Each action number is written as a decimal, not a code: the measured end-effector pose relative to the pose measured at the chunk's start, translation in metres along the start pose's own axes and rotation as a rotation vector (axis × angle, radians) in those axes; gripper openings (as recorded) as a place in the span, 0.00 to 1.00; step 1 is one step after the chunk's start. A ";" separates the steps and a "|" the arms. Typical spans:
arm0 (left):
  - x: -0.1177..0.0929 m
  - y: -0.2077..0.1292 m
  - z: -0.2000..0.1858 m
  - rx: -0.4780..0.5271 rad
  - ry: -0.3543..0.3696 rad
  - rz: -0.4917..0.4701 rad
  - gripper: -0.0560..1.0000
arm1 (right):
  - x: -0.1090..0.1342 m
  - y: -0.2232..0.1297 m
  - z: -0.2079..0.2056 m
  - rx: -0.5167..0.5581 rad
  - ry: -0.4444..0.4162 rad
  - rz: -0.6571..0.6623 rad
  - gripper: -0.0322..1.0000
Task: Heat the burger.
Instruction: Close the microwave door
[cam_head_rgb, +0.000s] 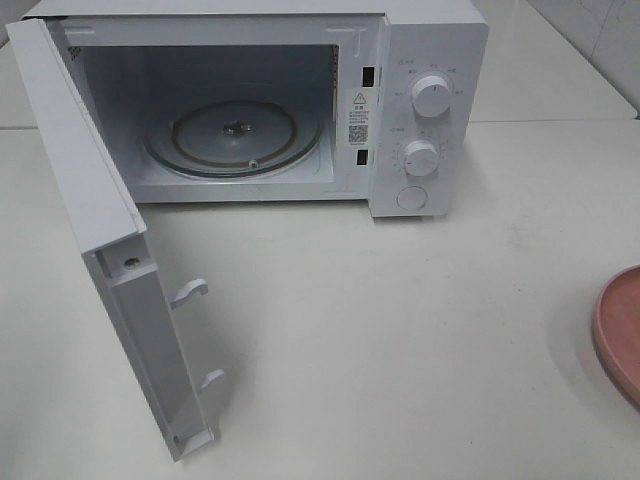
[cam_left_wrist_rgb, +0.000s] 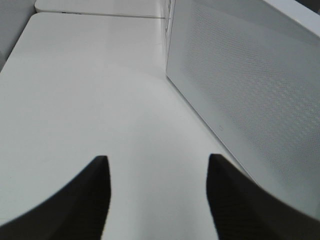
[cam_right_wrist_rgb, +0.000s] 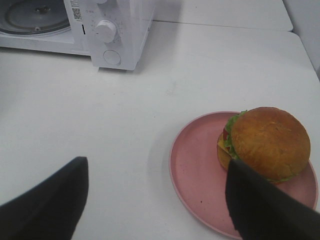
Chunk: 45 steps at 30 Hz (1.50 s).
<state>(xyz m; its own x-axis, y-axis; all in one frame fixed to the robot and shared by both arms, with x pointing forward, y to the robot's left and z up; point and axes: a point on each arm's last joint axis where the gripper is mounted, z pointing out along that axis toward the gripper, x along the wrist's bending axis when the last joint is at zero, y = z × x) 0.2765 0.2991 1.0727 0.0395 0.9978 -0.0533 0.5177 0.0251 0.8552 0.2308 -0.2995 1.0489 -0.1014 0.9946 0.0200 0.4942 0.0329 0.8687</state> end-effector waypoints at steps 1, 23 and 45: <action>0.000 0.000 0.000 0.000 0.000 0.000 0.51 | 0.000 0.000 0.000 0.000 0.000 0.000 0.76; -0.002 0.002 0.113 -0.196 -0.017 0.040 0.05 | 0.000 0.000 0.000 0.000 0.000 0.000 0.76; -0.019 -0.007 0.200 -0.311 -0.198 0.156 0.05 | 0.000 0.000 0.000 0.000 0.000 0.000 0.76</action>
<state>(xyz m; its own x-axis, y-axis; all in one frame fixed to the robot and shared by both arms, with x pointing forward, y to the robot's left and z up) 0.4431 0.2675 0.9644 0.2767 0.9608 0.0172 0.2105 -0.0781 0.9745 0.2308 -0.2995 1.0489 -0.1014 0.9946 0.0200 0.4942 0.0329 0.8687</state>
